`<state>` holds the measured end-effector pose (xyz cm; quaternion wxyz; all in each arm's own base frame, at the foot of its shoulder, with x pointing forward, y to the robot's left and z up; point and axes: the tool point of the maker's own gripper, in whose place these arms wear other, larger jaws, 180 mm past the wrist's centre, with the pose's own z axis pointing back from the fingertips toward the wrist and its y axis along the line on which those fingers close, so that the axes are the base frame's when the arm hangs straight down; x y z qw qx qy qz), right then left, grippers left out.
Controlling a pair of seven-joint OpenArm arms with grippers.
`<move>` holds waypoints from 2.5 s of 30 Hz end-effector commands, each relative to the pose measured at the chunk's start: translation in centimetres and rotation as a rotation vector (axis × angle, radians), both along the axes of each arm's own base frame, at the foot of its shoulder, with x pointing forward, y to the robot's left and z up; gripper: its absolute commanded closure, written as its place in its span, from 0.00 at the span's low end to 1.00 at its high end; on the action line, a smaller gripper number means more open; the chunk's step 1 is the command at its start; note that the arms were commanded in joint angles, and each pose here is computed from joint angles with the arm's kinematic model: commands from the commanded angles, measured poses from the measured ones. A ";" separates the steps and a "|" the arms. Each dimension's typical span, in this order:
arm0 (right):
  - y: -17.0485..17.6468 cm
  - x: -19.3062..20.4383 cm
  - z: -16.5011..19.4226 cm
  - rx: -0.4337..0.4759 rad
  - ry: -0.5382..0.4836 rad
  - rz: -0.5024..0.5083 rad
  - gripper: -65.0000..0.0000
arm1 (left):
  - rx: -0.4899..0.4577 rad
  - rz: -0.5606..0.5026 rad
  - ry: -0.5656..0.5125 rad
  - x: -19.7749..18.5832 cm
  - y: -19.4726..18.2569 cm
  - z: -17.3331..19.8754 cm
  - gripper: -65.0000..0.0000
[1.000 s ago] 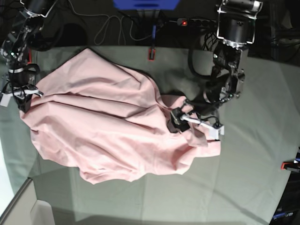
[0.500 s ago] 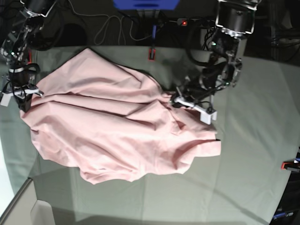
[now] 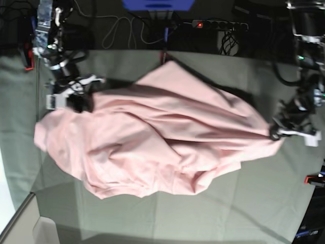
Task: Layout the t-shirt on the table in an organized manner, then fold the t-shirt properly
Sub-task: 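Grasp the shirt fold with the left gripper near its middle, then lift the shirt high with both grippers, stretching it between them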
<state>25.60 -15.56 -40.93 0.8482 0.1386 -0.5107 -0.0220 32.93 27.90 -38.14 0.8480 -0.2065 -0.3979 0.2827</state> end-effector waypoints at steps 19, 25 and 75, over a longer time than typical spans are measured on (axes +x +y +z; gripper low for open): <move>-9.6 5.6 2.3 -0.111 -0.071 -0.122 0.30 | 0.054 0.324 -0.067 -1.9 13.9 3.7 1.00; -11.6 10.5 -1.9 -0.092 0.086 -0.102 0.30 | 0.053 0.322 -0.067 -1.9 13.7 3.7 1.00; -9.7 -6.3 3.2 -0.188 0.032 0.012 1.00 | 0.015 0.127 -0.146 5.5 6.3 5.9 1.00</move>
